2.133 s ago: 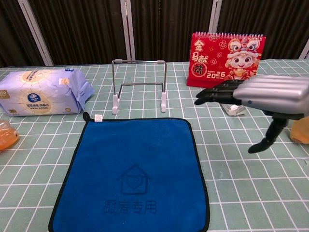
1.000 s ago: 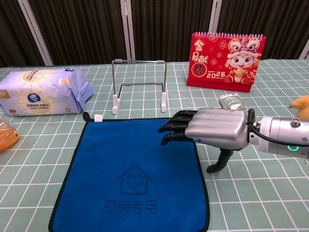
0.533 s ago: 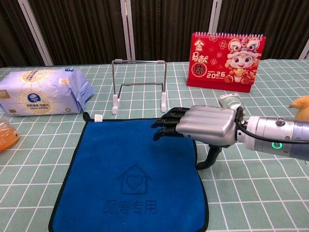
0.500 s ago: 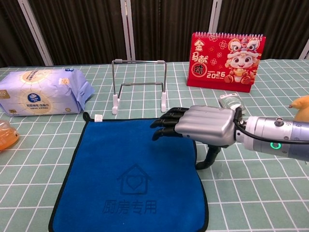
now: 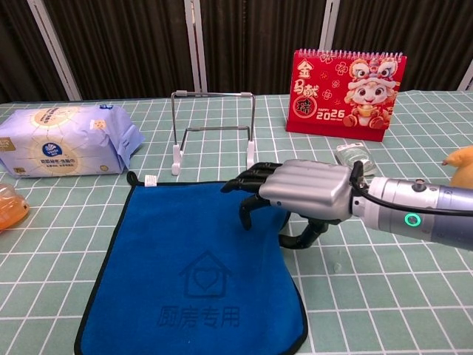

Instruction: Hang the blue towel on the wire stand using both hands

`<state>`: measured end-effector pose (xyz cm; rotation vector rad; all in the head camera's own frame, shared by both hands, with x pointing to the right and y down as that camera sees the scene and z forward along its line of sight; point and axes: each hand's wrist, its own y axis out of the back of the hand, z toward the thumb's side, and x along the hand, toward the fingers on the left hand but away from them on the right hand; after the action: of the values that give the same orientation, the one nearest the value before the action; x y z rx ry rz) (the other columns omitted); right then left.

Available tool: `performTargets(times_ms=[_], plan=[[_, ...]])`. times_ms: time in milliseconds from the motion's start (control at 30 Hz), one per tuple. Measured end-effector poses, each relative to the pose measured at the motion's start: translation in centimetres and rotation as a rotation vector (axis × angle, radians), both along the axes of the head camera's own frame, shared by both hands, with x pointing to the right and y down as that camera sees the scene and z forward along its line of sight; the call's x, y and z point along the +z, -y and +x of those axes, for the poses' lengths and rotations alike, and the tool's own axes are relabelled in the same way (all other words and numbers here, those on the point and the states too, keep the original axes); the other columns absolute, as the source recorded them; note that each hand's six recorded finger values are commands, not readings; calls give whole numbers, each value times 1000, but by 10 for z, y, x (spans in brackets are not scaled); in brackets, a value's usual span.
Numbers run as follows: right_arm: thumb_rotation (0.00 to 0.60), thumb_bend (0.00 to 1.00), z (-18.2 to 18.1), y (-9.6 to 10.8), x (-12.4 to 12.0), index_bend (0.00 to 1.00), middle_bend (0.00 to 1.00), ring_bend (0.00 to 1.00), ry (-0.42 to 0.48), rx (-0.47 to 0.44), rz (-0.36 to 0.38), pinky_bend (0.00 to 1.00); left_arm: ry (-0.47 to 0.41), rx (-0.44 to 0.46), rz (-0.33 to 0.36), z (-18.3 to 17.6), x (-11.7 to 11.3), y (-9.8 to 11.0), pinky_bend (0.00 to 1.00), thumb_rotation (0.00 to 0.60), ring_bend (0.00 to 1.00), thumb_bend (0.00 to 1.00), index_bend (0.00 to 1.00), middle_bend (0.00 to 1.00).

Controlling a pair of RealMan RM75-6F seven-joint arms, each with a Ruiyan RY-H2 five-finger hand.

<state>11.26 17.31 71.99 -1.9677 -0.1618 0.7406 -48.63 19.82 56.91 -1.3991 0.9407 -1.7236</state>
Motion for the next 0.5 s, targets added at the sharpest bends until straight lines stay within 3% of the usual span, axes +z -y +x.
performTargets(times_ms=[233,500], plan=[[600,543,-2,1,-1,590,48,0,26,31,-41,0,-18,72,-12,16,7,7,0,600,0,35,24,0],[600,550,-4,5,-3,621,49,0,48,56,-61,0,-110,346,-42,77,39,35,0,600,0,91,269,0]])
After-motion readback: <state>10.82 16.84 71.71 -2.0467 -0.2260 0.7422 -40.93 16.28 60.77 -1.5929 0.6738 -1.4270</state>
